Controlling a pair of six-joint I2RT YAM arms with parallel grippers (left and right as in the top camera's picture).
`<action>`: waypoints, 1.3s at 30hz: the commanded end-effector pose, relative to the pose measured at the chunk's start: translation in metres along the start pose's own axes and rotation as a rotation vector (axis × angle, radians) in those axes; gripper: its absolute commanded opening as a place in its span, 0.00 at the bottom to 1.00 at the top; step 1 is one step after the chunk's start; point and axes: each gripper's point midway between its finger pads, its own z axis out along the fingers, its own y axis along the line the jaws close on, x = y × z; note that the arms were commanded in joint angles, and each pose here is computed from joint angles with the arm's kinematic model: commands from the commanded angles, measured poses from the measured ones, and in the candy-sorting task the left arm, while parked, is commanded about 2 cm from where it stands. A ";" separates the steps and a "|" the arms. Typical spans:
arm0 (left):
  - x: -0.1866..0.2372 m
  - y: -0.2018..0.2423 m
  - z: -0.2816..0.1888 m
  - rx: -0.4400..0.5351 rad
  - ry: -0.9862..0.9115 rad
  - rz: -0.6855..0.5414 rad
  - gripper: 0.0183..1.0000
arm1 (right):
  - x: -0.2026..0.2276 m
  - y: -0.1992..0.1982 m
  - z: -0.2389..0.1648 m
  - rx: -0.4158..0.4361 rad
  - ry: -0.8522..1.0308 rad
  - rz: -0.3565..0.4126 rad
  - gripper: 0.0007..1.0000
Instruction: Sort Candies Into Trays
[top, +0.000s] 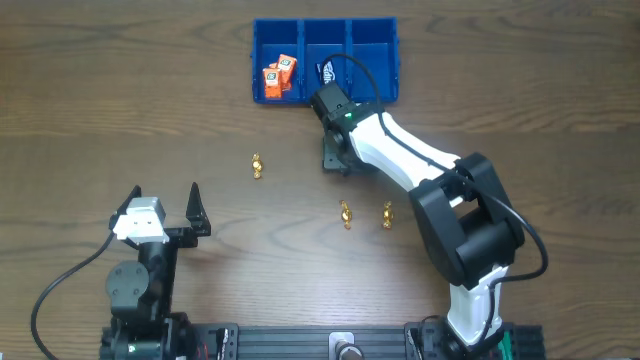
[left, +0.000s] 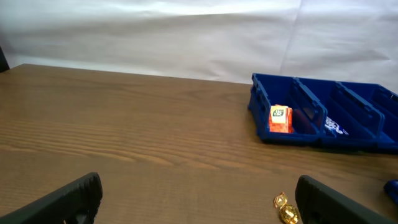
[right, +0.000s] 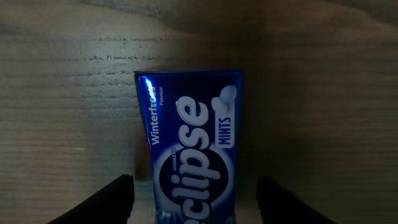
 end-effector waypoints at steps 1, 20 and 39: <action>0.016 0.001 0.001 -0.002 0.051 0.002 1.00 | 0.005 -0.002 0.013 0.012 0.030 0.007 0.58; 0.016 0.001 0.001 -0.002 0.051 0.002 1.00 | -0.114 0.010 -0.190 -0.085 -0.402 0.000 0.28; 0.016 0.001 0.001 -0.002 0.051 0.002 1.00 | -0.211 0.032 -0.101 -0.109 -0.417 0.005 0.35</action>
